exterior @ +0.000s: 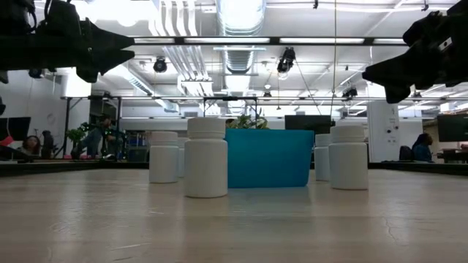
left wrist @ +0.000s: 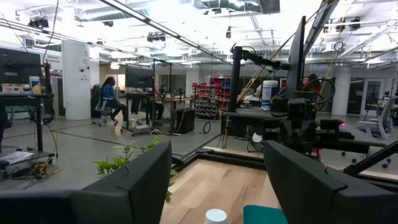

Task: Pick and place pill bottles into a basket
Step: Put the white medicine bottle into the blue bin

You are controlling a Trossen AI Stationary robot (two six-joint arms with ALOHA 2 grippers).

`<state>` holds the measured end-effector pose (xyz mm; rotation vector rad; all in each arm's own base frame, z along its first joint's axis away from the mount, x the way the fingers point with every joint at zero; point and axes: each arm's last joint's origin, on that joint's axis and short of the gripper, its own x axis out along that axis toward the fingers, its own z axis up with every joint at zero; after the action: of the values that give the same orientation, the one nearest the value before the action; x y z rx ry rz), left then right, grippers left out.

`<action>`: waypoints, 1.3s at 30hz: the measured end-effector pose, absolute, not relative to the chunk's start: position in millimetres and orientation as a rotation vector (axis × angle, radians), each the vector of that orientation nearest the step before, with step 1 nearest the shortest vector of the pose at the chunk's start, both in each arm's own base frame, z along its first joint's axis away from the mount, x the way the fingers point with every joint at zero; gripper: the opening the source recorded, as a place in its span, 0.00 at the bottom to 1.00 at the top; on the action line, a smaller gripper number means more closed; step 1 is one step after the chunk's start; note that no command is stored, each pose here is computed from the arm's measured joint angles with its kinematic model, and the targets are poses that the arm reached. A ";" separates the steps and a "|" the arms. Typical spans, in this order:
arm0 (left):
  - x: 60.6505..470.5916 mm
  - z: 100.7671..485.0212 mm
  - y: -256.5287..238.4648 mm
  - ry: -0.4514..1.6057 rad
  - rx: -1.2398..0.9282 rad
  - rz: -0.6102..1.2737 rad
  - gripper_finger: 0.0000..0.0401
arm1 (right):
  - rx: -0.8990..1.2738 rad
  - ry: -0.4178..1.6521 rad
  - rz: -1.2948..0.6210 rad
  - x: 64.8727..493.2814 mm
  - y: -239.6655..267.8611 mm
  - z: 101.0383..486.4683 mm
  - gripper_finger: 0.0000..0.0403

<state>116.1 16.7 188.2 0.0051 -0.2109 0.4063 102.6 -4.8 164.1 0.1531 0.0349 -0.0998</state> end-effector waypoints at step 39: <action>114.0 196.2 16.5 -0.299 -0.013 0.406 0.60 | 0.162 0.009 -0.142 102.6 -6.0 166.3 0.17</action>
<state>114.0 16.5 196.2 -0.0125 -0.2994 0.4056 102.6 -6.0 166.3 0.1619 0.0085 -0.1417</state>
